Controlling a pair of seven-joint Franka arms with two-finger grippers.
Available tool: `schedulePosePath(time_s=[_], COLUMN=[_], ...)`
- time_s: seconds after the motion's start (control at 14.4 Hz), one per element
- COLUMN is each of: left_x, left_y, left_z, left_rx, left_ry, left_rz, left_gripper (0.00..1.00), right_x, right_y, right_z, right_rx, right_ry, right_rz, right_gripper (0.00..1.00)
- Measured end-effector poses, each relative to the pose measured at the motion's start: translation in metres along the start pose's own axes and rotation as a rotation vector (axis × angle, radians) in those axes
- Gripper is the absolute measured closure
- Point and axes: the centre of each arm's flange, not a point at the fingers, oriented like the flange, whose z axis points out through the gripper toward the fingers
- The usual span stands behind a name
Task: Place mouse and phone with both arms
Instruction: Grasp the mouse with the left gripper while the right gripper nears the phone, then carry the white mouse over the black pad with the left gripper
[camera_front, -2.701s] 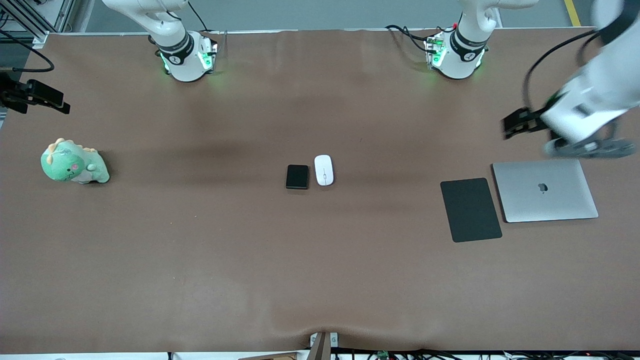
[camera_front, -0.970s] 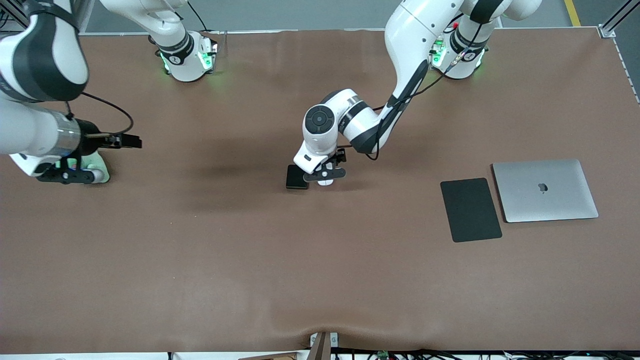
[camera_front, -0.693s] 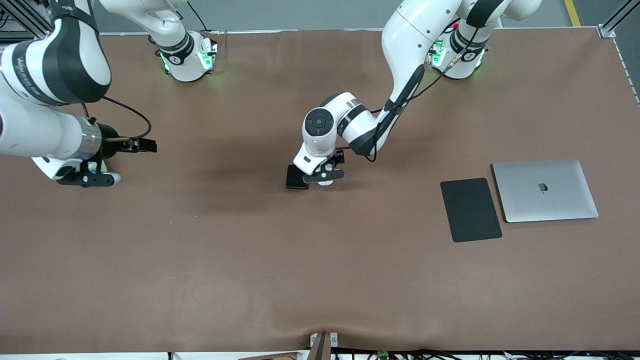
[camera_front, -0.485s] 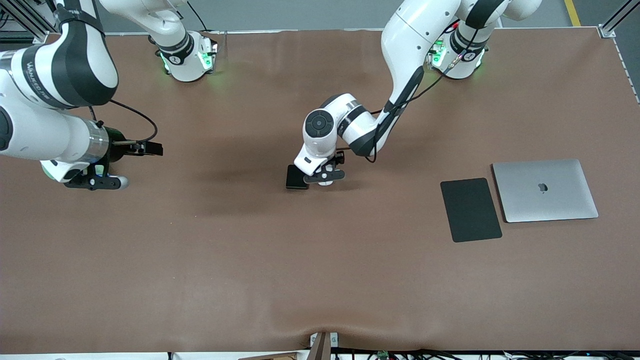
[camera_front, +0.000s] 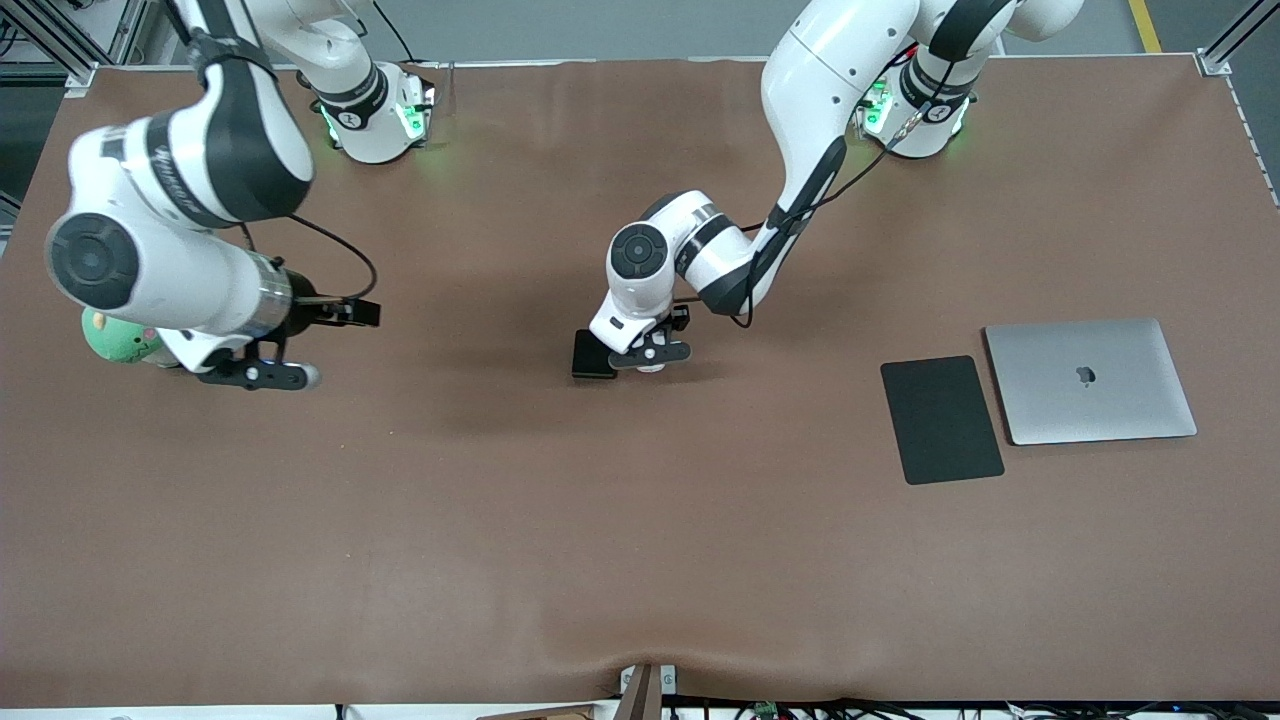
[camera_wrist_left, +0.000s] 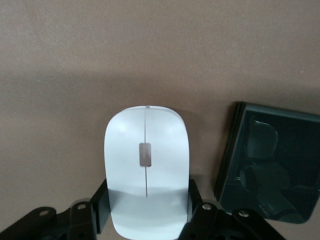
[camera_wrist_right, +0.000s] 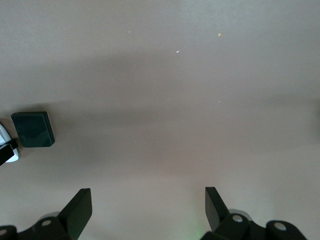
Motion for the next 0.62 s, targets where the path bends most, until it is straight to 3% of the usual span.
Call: schedulePosePath(time_s=[0.21, 0.42, 0.62], left_x=[0.031, 0.082, 0.120], left_y=[-0.018, -0.069, -0.123], left_z=[-0.029, -0.093, -0.151], left_rx=[0.006, 0.020, 0.016], left_ry=[0.010, 0.004, 0.010], left_rz=[-0.018, 0.002, -0.028], left_gripper=[0.38, 0.38, 0.38], right_x=[0.002, 0.001, 0.002], right_y=[-0.033, -0.064, -0.089], right_z=[0.020, 0.036, 0.051], right_rx=[-0.012, -0.019, 0.018], right_ry=[0.013, 0.029, 0.028], right_rz=[0.020, 0.013, 0.014], right_gripper=[0.00, 0.00, 0.00])
